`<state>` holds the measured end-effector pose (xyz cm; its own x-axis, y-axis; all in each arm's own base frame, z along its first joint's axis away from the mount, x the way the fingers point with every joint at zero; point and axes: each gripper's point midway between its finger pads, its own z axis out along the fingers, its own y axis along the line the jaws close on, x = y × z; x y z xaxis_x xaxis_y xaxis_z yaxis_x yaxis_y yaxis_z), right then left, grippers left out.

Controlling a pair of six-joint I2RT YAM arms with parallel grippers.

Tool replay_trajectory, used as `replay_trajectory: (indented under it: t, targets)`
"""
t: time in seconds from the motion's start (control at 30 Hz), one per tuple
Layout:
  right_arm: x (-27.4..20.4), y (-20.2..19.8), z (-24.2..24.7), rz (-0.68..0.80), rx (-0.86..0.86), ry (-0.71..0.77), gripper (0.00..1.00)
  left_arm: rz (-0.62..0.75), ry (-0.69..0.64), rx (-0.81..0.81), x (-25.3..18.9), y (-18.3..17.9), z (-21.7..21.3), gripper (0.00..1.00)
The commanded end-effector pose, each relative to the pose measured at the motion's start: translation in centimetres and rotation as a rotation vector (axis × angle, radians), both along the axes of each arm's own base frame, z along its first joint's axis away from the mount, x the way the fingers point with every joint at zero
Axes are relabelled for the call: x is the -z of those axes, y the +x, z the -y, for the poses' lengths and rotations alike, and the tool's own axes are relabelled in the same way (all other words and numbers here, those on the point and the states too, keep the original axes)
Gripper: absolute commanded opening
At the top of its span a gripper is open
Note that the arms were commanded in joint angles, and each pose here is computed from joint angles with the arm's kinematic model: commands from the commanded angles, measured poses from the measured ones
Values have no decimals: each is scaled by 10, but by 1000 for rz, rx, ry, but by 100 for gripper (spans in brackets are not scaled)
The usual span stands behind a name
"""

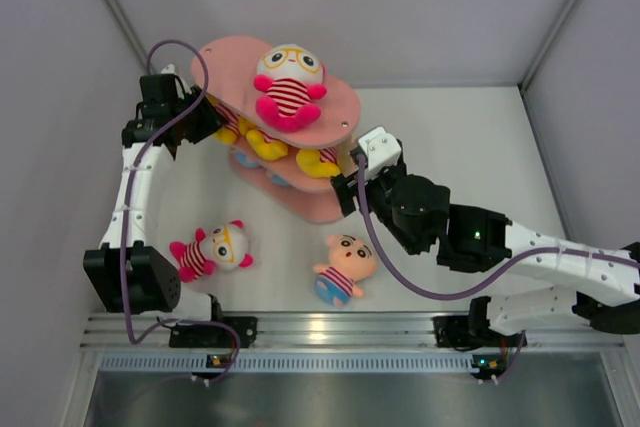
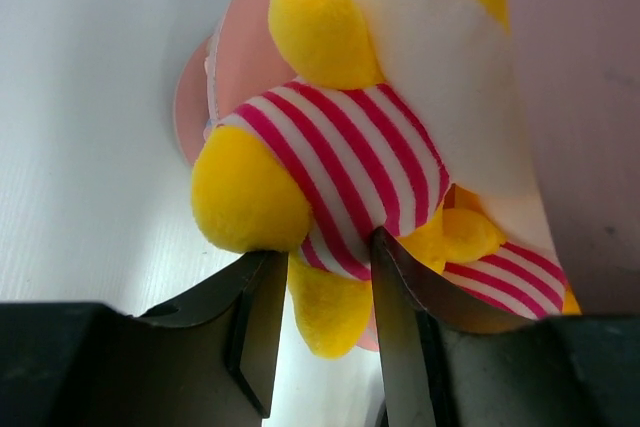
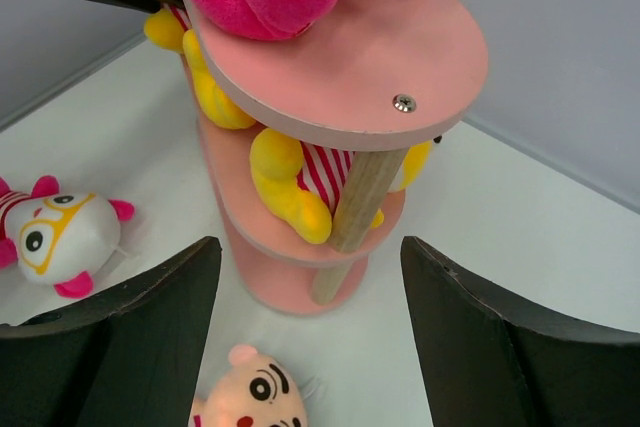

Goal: Place and organize the stuffed toys onto the shelf

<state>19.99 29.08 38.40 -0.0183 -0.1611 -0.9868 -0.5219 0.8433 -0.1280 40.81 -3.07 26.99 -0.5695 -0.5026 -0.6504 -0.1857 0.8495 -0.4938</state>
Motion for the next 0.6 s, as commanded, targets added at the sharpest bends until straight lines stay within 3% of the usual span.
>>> replay_trajectory:
  t: [0.0, 0.3, 0.57]
  targets:
    - [-27, 0, 11, 12, 10, 86, 73, 112, -1, 69, -30, 15, 12, 44]
    - [-23, -1, 4, 6, -3, 70, 73, 155, -20, 128, -46, 4, 22, 47]
    - [-25, -2, 8, 3, -4, 82, 73, 199, 48, 97, -59, -1, 11, 56]
